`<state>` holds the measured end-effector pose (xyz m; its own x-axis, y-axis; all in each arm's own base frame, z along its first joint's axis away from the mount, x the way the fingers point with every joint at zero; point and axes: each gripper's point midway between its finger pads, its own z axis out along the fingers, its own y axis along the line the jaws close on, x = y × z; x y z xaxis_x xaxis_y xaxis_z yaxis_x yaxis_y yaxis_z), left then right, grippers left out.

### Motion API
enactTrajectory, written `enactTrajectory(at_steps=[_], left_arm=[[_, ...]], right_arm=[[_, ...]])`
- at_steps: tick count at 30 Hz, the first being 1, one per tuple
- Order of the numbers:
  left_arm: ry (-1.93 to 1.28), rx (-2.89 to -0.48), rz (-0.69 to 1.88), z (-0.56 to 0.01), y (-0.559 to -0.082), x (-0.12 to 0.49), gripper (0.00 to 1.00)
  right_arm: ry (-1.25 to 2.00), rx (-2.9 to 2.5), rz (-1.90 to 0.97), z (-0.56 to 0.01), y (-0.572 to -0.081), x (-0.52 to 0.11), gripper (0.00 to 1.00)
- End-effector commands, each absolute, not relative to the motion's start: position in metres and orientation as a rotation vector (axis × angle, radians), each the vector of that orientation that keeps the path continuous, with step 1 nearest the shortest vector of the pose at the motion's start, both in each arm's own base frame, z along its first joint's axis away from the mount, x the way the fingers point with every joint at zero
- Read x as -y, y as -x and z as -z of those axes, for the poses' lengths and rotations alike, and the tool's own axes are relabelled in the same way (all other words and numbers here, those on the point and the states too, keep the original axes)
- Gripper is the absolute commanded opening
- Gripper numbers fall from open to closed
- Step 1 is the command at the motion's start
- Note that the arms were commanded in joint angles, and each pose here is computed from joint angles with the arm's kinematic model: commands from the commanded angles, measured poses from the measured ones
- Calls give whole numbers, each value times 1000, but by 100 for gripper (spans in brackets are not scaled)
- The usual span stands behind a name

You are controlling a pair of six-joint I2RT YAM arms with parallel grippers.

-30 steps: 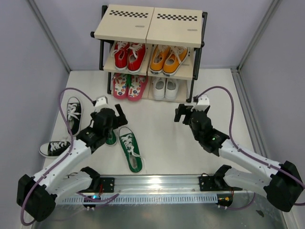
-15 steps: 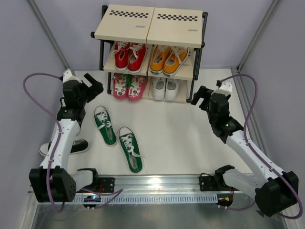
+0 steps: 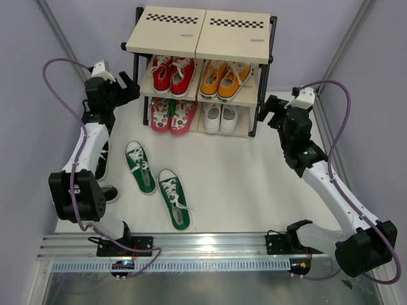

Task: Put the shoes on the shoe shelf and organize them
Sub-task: Adjust the shoe shelf at the center of the board.

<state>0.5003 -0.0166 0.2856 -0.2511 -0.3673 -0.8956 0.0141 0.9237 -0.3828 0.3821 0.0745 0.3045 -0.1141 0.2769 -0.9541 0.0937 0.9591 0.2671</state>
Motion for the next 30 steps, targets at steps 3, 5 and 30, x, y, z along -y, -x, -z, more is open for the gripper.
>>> enactTrajectory(at_steps=[3, 5, 30], left_arm=[[199, -1708, 339, -308, -540, 1, 84], [211, -1681, 378, -309, -549, 1, 82], [118, -1652, 552, -289, -607, 24, 58]], right_arm=[[-283, -1605, -150, -335, -392, -68, 100], [-280, -1607, -148, -334, -392, -68, 99], [-335, -1645, -98, -322, -387, -55, 100]])
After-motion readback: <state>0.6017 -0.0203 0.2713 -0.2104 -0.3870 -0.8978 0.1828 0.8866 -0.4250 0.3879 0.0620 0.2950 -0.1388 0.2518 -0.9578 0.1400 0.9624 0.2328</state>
